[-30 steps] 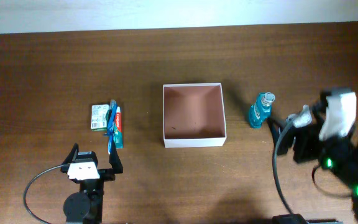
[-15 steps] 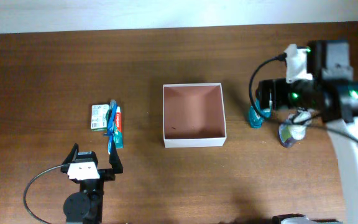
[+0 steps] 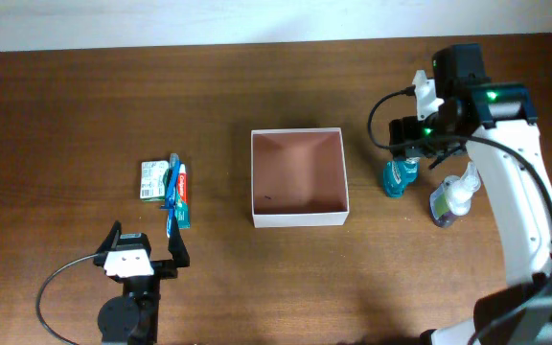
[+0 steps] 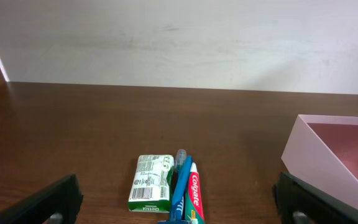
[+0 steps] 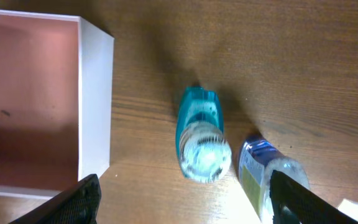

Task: Pack container
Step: 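Raise the right gripper and move it above the blue mouthwash bottle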

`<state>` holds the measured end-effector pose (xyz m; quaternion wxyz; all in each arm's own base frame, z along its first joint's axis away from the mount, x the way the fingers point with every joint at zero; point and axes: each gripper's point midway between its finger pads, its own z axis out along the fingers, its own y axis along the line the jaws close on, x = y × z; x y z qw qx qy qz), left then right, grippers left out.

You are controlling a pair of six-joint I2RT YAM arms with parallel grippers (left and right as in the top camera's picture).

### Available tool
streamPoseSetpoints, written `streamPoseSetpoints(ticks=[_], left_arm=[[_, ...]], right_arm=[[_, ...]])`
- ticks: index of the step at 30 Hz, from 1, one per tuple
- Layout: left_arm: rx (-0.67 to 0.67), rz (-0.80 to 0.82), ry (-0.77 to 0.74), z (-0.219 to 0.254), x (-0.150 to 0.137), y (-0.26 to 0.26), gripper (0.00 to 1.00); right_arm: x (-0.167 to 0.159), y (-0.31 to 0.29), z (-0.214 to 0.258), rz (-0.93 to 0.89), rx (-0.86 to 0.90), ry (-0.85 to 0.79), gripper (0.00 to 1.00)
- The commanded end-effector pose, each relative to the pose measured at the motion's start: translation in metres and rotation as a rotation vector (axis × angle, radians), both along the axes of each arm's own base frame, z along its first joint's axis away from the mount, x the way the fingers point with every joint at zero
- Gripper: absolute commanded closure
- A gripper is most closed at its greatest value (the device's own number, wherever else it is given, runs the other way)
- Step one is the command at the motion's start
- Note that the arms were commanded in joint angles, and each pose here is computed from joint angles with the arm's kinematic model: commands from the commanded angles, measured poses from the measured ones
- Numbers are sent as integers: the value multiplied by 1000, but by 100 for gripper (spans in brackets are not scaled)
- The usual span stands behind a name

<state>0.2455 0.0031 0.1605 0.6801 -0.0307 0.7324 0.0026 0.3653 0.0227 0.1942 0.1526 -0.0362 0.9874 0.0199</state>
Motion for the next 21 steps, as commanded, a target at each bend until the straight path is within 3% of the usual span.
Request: streamPoseSetpoints(ticks=[1, 10, 21], left_arm=[[-5, 14, -4, -1, 0, 2, 1], [-5, 14, -4, -1, 0, 2, 1], [-5, 14, -5, -1, 0, 2, 0]], right_arm=[[9, -6, -5, -11, -31, 0, 21], [20, -8, -22, -16, -48, 24, 27], [16, -23, -49, -53, -50, 112, 27]])
